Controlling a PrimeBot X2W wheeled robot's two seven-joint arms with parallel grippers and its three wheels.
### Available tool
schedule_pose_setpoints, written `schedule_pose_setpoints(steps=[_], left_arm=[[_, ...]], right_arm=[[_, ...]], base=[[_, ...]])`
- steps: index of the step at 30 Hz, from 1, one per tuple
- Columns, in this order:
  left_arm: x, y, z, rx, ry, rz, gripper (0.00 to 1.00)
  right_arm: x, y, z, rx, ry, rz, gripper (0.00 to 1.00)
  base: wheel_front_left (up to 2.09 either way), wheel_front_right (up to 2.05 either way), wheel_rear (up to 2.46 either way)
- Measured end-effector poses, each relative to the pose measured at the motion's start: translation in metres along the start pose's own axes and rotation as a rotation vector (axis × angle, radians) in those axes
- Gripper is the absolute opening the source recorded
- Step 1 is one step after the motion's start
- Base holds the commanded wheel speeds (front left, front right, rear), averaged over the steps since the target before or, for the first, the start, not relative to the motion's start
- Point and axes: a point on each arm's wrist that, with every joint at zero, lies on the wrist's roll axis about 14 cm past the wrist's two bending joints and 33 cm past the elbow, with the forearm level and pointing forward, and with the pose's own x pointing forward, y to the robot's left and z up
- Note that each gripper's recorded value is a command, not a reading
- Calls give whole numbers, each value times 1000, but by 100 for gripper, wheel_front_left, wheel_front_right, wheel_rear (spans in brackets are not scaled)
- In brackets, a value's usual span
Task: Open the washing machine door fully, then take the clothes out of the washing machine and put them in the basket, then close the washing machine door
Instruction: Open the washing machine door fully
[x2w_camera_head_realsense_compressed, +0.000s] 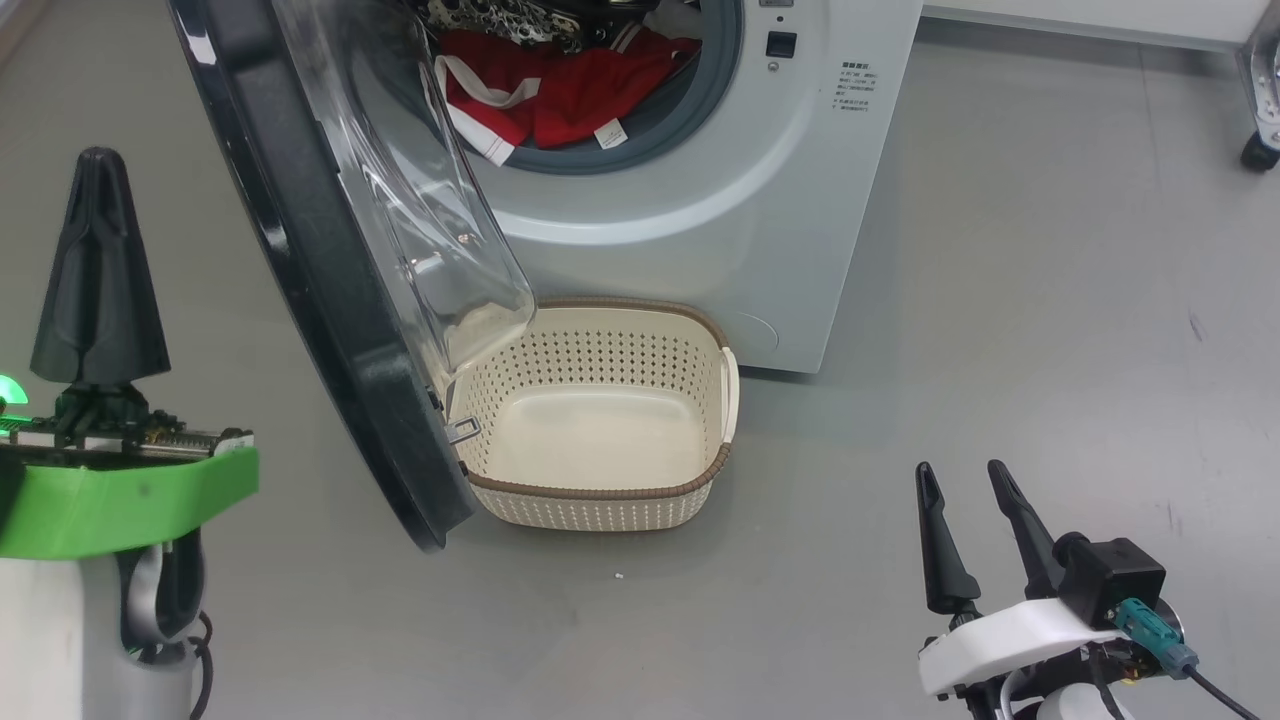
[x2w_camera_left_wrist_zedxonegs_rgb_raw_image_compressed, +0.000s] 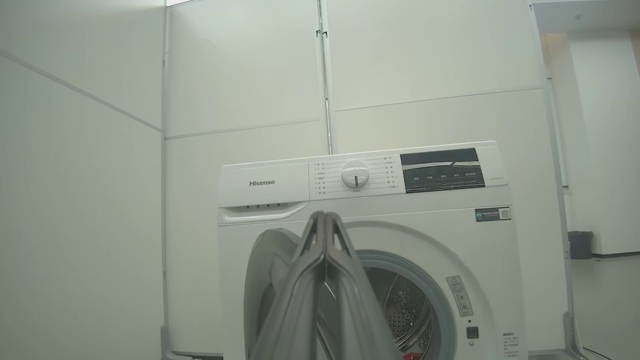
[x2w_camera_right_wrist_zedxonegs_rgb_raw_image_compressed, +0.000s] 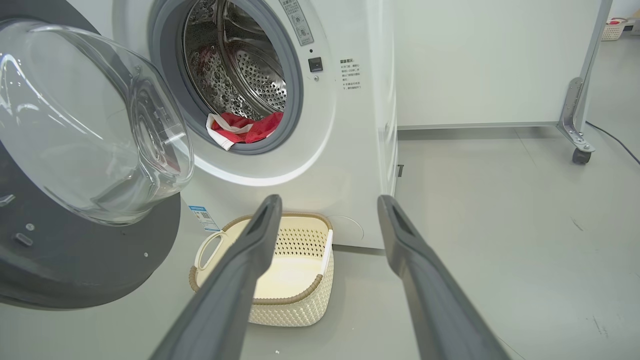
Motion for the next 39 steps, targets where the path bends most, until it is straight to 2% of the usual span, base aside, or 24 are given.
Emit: schedule_pose_setpoints(steps=[4,11,20,28,39], left_arm=[[9,-19,14,2,-51,-65,0],[8,-52,3,-31,-21,-165,0],[-22,-91,-52,-110,172,-259,0],[-59,-106,-104,-156,391,-281,0],[-79,-98,-138,-176,523,-246,0]], right_arm=[[-1,-1,-1,3,1,-2,100],[-2,-4,-3,10,4,-15,100],[-2,-11,-4,20,5,-43,100],[-2,-14,-7,31,13,-50,100],[-3,-17,-9,33,18,-57,100]], base=[[0,0,0],[0,0,0],[0,0,0],[0,0,0],[0,0,0]])
